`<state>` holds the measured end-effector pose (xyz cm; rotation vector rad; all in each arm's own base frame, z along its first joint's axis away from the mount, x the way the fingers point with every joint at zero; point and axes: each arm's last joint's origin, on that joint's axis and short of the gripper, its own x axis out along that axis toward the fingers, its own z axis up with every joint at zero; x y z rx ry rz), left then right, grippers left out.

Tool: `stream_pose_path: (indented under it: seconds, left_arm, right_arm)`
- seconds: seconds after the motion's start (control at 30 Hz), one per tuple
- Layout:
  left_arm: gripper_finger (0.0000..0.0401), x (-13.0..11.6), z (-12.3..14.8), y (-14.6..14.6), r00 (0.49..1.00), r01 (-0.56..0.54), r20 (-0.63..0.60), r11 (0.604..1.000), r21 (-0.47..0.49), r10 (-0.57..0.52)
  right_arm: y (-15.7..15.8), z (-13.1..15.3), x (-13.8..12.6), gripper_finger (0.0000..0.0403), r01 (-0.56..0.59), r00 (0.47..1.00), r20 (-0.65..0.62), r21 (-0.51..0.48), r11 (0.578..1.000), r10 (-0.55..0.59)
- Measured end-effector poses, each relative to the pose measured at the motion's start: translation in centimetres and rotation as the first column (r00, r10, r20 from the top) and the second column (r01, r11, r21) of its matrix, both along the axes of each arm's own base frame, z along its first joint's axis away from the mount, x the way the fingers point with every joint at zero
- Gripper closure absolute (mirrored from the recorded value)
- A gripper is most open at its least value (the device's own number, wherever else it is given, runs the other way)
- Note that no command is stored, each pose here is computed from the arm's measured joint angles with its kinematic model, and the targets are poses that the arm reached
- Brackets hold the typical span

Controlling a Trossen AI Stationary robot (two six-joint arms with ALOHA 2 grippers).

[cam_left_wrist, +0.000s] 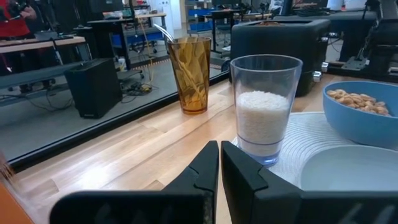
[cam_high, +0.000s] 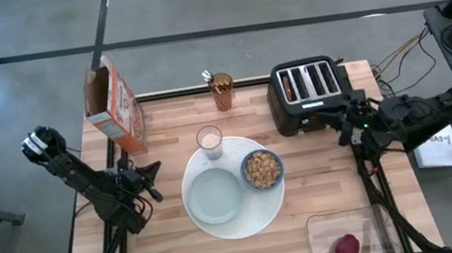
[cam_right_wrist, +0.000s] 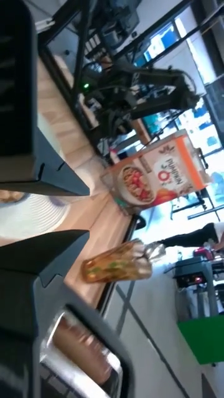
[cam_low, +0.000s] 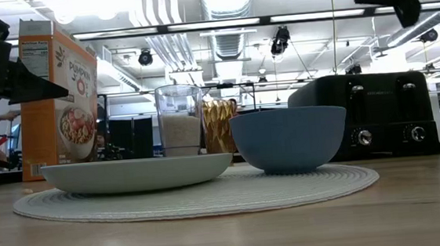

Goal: Arrange a breakfast setting
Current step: Put the toasted bread on the plate

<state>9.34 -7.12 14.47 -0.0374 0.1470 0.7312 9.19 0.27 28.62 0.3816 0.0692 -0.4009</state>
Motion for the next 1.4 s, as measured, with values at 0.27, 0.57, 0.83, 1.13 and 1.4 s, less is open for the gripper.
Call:
stream_pose_path:
  seconds: [0.27, 0.57, 0.83, 1.13, 1.4]
  left_arm:
    - [0.0399, -0.1, 0.0, 0.1, 1.0, -0.007, -0.024, 1.0, 0.004, 0.007]
    - [0.0399, -0.1, 0.0, 0.1, 0.999, -0.004, -0.035, 1.0, 0.017, 0.005]
    - [0.0399, -0.1, 0.0, 0.1, 0.999, -0.004, -0.035, 1.0, 0.016, 0.004]
    - [0.0399, -0.1, 0.0, 0.1, 1.0, -0.004, -0.03, 1.0, 0.011, 0.005]
    - [0.0399, -0.1, 0.0, 0.1, 1.0, -0.004, -0.029, 1.0, 0.01, 0.005]
  right_arm:
    - [0.7, 1.9, 3.4, 0.0309, -0.018, 0.997, -0.071, -0.055, 0.998, 0.014]
    - [0.7, 2.9, 4.2, 0.0307, -0.031, 0.991, -0.129, -0.09, 0.995, 0.019]
    - [-1.8, 2.6, 0.5, 0.0307, 0.07, 0.984, -0.159, -0.046, 0.997, -0.076]
    - [-4.7, 2.4, 0.2, 0.0307, 0.158, 0.963, -0.21, -0.059, 0.986, -0.167]
    - [-8.8, 0.6, 3.5, 0.0307, 0.13, 0.943, -0.316, 0.07, 0.989, -0.101]
